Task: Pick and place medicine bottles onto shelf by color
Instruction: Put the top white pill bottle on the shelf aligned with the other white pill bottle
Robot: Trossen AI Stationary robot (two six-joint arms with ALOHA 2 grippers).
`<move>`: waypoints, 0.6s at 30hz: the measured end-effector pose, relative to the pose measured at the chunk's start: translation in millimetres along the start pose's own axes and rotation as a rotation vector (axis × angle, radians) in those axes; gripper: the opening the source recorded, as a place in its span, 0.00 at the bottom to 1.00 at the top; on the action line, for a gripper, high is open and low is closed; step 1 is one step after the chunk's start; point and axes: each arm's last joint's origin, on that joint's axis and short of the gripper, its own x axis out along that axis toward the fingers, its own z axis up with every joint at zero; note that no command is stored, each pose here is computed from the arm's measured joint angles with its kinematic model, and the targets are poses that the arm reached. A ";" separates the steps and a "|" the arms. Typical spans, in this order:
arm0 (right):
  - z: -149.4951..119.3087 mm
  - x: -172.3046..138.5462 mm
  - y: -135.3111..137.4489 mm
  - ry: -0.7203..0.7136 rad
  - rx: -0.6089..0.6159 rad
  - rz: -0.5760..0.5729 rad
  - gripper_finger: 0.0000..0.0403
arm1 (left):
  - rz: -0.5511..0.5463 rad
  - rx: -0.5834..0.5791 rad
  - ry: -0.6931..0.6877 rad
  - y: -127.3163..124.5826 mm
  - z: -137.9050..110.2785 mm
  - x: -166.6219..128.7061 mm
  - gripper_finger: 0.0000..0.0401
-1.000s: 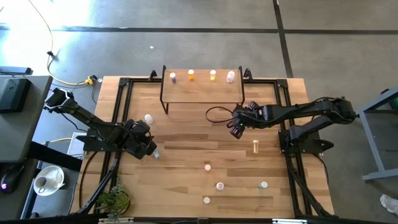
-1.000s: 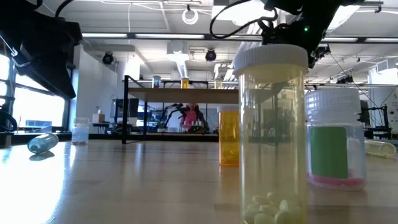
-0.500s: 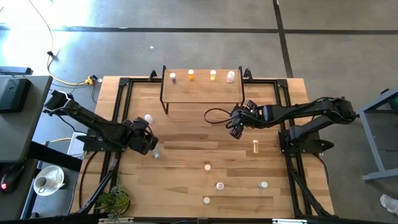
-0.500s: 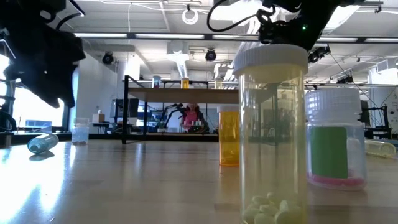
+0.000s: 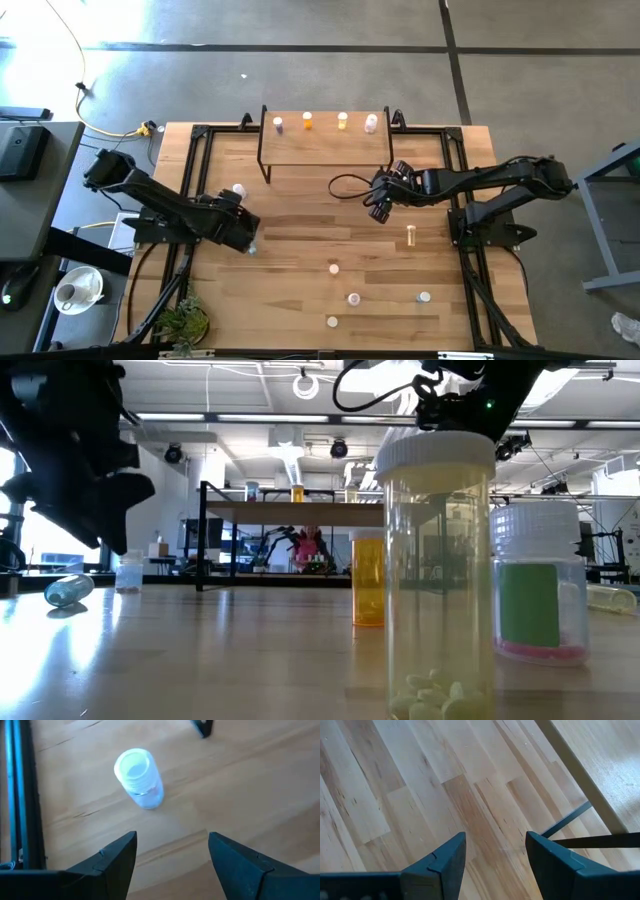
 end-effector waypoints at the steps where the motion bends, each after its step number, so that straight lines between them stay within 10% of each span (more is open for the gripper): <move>1: 0.0 0.0 0.0 0.000 0.000 0.000 0.49 | 0.017 -0.005 -0.005 -1.0 -0.5 2.4 0.58; 18: -0.1 0.1 0.1 0.002 -0.013 0.004 0.49 | 0.231 -0.094 -0.031 -12.2 -1.3 42.1 0.58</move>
